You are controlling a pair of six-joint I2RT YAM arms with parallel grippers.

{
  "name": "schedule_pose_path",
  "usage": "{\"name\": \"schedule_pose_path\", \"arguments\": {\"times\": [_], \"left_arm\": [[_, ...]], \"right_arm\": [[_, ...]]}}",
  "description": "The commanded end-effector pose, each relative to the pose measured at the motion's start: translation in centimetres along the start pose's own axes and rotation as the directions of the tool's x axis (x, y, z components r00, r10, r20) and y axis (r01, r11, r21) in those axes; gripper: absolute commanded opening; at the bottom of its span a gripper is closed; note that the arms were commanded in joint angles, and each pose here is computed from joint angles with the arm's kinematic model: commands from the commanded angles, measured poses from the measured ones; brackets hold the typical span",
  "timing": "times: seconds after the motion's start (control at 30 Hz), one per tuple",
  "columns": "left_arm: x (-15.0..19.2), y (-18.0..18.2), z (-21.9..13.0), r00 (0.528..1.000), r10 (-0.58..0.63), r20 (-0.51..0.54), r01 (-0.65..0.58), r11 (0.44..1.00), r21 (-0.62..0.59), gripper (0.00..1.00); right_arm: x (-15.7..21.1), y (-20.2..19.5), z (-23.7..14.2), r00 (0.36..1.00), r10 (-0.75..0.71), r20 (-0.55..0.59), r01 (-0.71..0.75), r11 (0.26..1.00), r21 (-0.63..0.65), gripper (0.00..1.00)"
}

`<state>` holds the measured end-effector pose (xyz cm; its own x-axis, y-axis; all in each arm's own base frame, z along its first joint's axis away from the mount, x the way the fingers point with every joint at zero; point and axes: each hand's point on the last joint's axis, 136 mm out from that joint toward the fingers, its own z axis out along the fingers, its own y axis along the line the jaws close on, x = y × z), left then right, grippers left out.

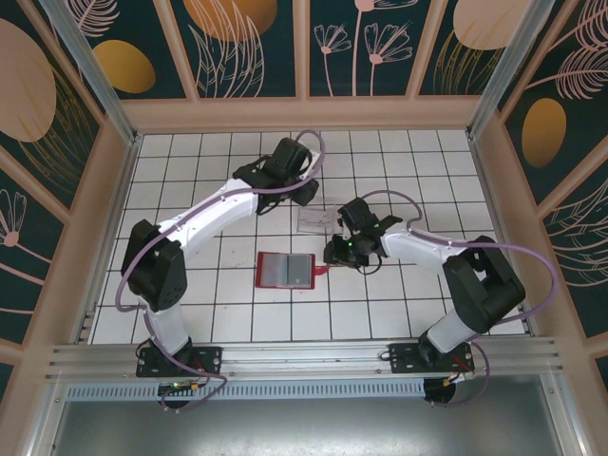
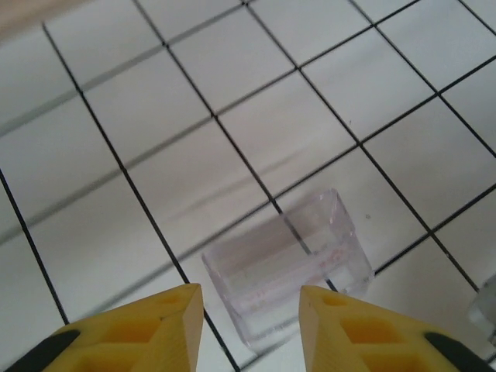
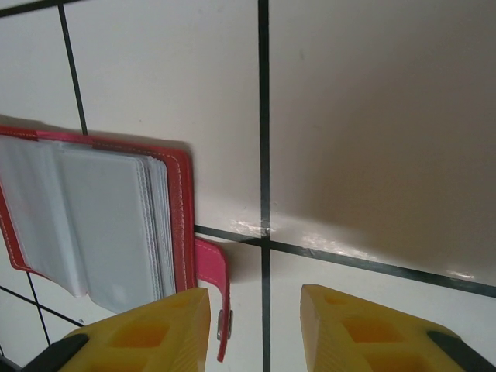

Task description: Take the credit cards out of the card holder

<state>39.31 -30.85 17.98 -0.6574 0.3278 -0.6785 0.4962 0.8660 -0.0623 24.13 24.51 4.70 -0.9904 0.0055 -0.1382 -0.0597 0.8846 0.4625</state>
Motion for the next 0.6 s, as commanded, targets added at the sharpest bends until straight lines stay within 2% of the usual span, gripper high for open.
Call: {"name": "schedule_pose_path", "arguments": {"times": [0.0, 0.13, 0.23, 0.37, 0.57], "left_arm": [[0.3, 0.0, -1.1, 0.966, -0.256, 0.043, 0.255, 0.966, 0.034, 0.35], [3.9, -0.1, -1.5, 0.924, -0.381, -0.009, 0.381, 0.924, 0.012, 0.34], [7.5, -0.6, -1.2, 0.891, -0.443, -0.094, 0.442, 0.896, -0.035, 0.34], [11.7, -1.9, -0.6, 0.867, -0.461, -0.188, 0.451, 0.887, -0.094, 0.36], [16.3, -3.7, 0.2, 0.848, -0.45, -0.281, 0.422, 0.893, -0.157, 0.37]], "right_arm": [[0.2, 1.2, 0.8, 1.0, -0.014, -0.019, 0.013, 0.999, -0.047, 0.37], [0.6, 1.4, 1.5, 0.999, -0.02, -0.032, 0.018, 0.999, -0.052, 0.34], [0.6, 1.1, 1.7, 0.999, -0.016, -0.029, 0.015, 0.999, -0.04, 0.3], [0.6, 1.0, 1.6, 1.0, -0.011, -0.021, 0.01, 0.999, -0.042, 0.25], [0.7, 0.9, 1.7, 1.0, -0.012, -0.023, 0.011, 0.999, -0.04, 0.24]]}}
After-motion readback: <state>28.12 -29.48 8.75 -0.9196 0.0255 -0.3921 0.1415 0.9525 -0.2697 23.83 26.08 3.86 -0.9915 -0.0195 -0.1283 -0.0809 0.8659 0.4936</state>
